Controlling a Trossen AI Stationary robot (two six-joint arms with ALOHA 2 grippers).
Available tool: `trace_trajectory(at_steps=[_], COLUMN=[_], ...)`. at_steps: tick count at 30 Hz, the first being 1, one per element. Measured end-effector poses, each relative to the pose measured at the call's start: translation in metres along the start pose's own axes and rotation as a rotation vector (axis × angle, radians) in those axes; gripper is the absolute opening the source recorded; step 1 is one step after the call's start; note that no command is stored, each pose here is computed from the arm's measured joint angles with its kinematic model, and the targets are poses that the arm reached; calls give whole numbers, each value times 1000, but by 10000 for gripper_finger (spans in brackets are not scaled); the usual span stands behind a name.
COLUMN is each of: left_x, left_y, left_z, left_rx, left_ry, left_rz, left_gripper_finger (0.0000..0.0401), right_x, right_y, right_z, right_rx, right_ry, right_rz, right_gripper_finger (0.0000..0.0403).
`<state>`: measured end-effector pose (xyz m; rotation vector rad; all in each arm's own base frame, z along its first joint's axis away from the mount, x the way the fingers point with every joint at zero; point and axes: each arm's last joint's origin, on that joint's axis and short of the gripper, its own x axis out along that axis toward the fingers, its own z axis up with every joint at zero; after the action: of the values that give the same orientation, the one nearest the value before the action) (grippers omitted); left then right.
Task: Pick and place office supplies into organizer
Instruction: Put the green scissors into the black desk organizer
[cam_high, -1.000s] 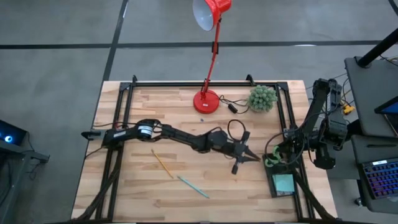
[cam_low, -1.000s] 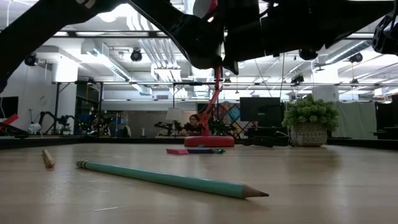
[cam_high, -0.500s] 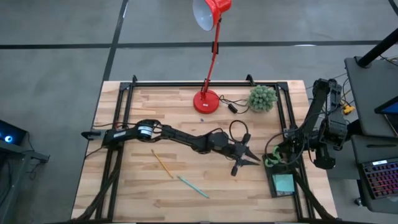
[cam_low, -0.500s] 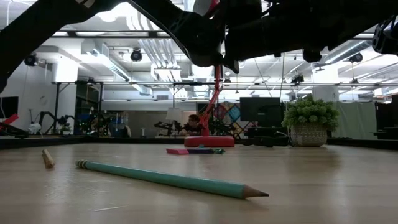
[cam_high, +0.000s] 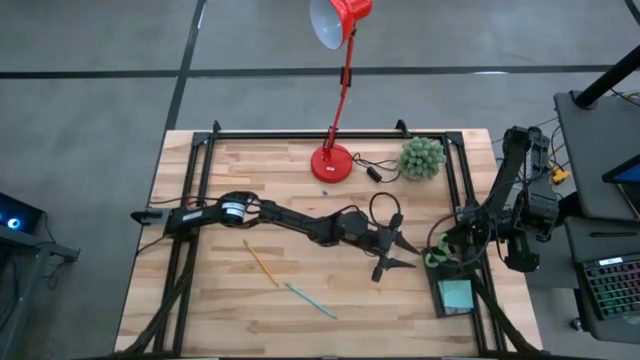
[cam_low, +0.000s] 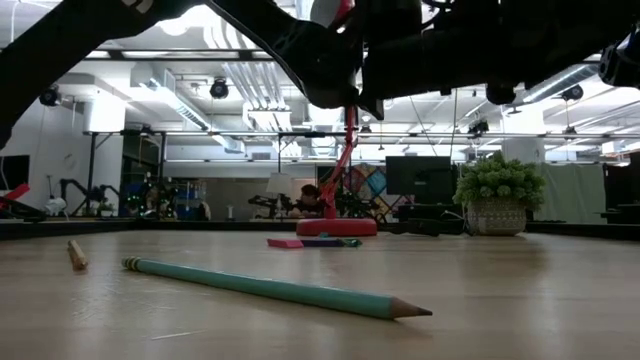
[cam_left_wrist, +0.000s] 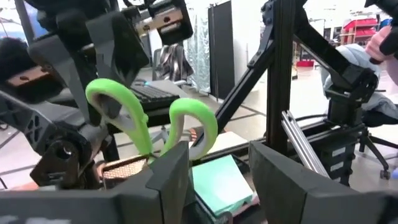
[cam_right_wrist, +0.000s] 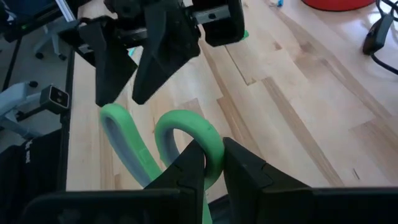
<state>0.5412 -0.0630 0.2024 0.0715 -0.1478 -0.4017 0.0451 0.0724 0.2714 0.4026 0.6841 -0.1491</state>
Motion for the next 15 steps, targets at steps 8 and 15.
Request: trace_trajectory(at_steps=[8, 15], left_x=[-5, -21], left_y=[3, 11], left_z=[10, 37], left_rx=[-19, -80], left_ry=[55, 231], left_rz=[-85, -82], left_gripper_finger=[95, 50], right_x=[0, 0], right_y=[0, -1], right_z=[0, 0], right_rx=[-5, 6], right_ry=[-7, -8], right_rz=[-2, -2], right_gripper_finger=[36, 26])
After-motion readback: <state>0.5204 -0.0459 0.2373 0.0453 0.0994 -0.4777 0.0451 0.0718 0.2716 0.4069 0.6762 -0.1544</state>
